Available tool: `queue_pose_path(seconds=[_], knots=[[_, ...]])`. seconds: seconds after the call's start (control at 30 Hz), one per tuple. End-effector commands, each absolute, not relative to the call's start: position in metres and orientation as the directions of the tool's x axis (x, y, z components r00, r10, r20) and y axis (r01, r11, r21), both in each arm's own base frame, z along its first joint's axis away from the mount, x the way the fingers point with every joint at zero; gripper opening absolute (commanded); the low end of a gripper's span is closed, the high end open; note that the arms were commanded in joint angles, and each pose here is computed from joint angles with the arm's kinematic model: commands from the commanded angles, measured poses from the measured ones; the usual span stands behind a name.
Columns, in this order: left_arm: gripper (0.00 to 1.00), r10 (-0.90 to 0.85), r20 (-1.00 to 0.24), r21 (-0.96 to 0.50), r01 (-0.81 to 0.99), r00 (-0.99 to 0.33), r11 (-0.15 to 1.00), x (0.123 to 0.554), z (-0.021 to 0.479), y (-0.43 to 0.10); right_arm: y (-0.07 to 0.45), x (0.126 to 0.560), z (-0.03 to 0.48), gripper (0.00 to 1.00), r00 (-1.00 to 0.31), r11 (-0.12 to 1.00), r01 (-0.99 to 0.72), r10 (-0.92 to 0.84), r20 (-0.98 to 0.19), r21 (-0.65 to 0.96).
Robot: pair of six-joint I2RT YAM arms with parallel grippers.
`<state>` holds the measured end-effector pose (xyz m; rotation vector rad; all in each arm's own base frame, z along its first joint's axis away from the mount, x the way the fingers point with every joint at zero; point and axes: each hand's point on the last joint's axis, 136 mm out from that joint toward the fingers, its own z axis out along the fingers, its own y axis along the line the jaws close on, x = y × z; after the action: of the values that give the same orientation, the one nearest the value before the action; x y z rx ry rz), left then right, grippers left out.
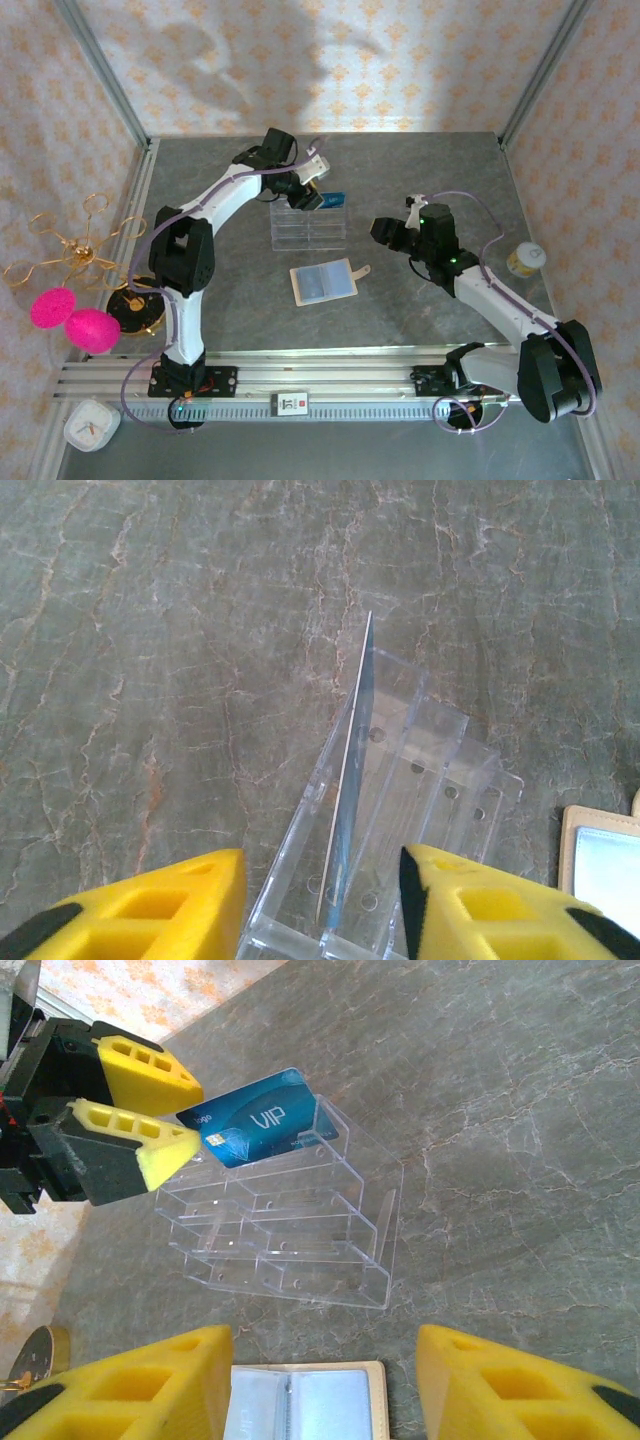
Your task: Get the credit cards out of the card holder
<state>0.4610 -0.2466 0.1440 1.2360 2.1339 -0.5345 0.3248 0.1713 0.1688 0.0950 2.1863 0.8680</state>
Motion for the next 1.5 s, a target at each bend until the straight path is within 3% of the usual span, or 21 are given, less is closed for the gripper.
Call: queue_pose_path(seconds=[0.0, 0.47, 1.47], knots=[[0.39, 0.639, -0.680, -0.047, 0.891, -0.360, 0.451, 0.459, 0.148, -0.252, 0.170, 0.334, 0.183, 0.50, -0.670, 0.774, -0.214, 0.327, -0.666, 0.596], [0.00, 0.648, -0.697, -0.060, 0.925, -0.307, 0.374, 0.447, 0.157, -0.256, 0.170, 0.336, 0.179, 0.51, -0.672, 0.778, -0.210, 0.324, -0.665, 0.592], [0.00, 0.648, -0.743, -0.076, 0.983, -0.166, 0.165, 0.437, 0.172, -0.245, 0.173, 0.343, 0.163, 0.51, -0.705, 0.789, -0.189, 0.305, -0.640, 0.584]])
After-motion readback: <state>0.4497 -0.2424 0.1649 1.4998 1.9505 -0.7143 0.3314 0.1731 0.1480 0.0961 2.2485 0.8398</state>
